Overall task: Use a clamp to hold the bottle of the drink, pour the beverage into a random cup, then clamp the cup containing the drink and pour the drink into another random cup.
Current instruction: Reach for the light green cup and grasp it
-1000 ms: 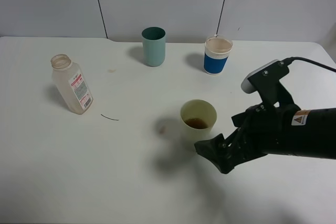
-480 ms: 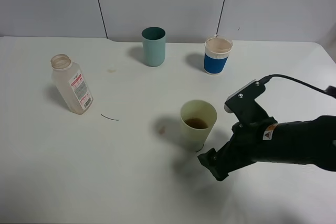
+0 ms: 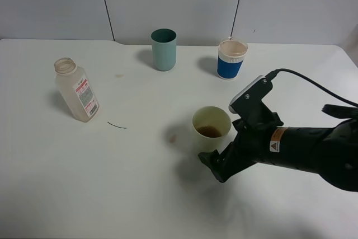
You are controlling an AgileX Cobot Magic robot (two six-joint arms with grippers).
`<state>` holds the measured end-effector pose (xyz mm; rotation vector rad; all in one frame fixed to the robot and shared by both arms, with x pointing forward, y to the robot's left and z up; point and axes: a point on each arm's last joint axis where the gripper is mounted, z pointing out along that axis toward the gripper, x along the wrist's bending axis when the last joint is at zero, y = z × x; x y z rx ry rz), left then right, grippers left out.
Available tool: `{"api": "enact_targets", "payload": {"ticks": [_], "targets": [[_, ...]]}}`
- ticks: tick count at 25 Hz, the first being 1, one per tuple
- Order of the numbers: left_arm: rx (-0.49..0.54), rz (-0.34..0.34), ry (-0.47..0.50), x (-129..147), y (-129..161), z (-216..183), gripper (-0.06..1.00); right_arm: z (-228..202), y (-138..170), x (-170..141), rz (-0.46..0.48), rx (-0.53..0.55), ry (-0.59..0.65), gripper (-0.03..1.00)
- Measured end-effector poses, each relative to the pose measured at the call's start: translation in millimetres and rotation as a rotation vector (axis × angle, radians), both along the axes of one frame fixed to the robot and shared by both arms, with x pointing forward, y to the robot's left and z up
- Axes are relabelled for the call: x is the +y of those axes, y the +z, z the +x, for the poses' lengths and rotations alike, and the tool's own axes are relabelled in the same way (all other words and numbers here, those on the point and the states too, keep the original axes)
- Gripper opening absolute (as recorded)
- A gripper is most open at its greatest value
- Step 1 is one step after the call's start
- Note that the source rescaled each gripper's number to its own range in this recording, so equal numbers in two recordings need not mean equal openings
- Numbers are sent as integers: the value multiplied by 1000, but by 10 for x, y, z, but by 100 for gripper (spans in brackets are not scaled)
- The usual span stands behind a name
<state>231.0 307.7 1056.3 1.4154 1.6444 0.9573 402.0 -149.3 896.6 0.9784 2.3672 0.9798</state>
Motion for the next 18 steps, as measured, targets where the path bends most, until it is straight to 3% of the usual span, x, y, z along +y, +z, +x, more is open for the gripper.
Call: {"api": "enact_targets", "payload": {"ticks": [18], "targets": [[0,0,0,0,0,0,100,-200,-104,-225,62,-160,22,100]]}}
